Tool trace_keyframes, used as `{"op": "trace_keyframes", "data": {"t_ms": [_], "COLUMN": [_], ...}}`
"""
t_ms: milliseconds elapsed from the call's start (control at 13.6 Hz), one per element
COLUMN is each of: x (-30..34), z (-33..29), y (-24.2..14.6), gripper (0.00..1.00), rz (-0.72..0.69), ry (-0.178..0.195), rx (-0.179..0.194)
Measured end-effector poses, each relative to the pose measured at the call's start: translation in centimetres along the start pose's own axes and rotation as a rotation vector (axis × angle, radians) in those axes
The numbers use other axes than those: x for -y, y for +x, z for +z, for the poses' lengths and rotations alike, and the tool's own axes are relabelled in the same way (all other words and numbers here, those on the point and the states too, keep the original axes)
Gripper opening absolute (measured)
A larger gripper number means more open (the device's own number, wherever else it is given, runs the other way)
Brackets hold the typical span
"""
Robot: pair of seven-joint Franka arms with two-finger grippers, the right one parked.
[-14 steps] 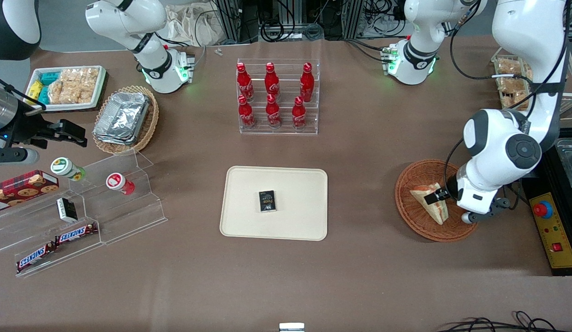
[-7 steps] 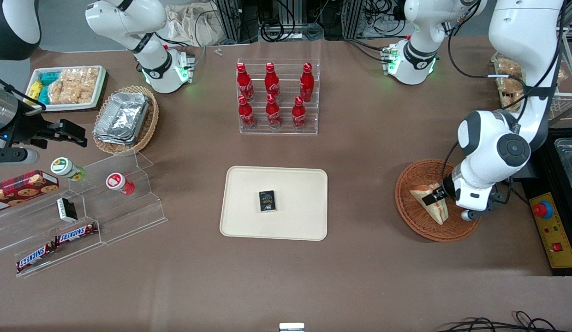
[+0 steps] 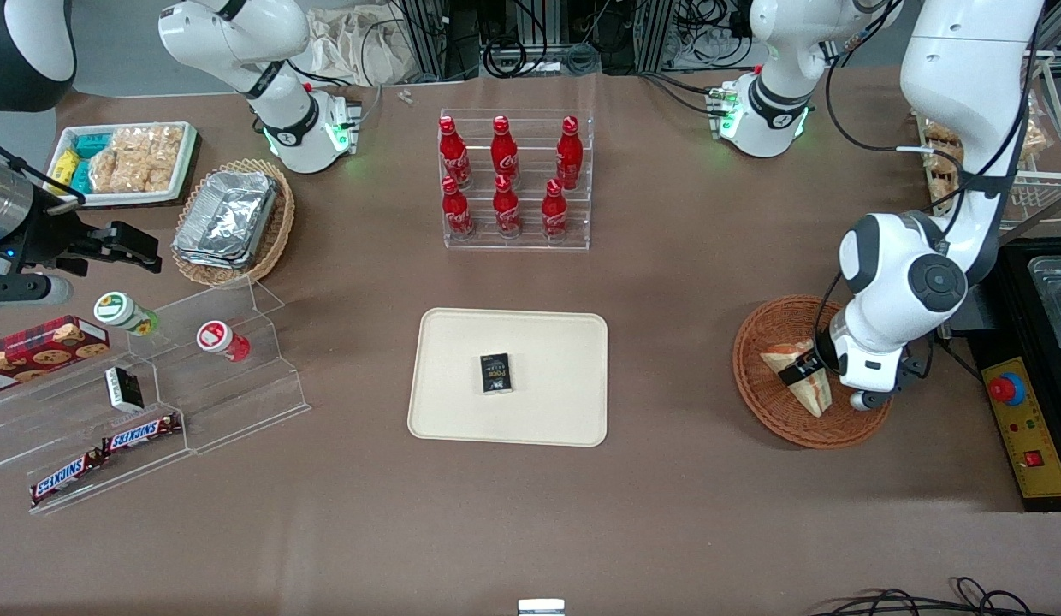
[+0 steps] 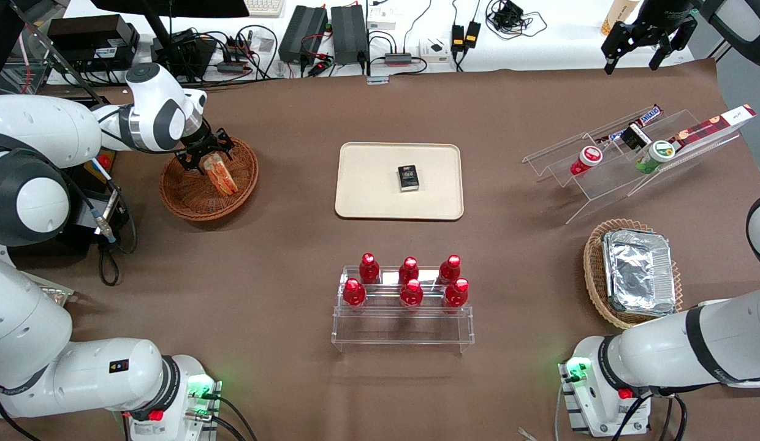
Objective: Place sandwich from basket to tray
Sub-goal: 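Lower the open left gripper over the wrapped sandwich in the basket, then close the left gripper on the sandwich and lift it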
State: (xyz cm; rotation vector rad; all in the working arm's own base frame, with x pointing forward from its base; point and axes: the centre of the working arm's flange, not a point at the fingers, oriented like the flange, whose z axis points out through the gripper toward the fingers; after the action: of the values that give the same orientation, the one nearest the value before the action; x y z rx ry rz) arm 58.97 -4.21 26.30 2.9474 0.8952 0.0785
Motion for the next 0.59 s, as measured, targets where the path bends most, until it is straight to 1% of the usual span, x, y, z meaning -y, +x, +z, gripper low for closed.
{"op": "trace_keyframes", "data": {"t_ms": [73, 220, 293, 367, 513, 587], "x": [0.03, 0.22, 0.35, 0.46, 0.54, 0.52], "z": [0.05, 0.43, 0.7, 0.89, 0.87, 0.74], "y": [-0.02, -0.29, -0.48, -0.63, -0.66, -0.65], "gripper": [0.9, 0.74, 0.74, 0.66, 0.41, 0.36], "rz": [-0.007, -0.01, -0.01, -0.01, -0.01, -0.01], "ry": [-0.002, -0.004, -0.007, -0.008, -0.009, -0.009], "rx": [-0.003, -0.005, -0.007, -0.009, -0.01, -0.012]}}
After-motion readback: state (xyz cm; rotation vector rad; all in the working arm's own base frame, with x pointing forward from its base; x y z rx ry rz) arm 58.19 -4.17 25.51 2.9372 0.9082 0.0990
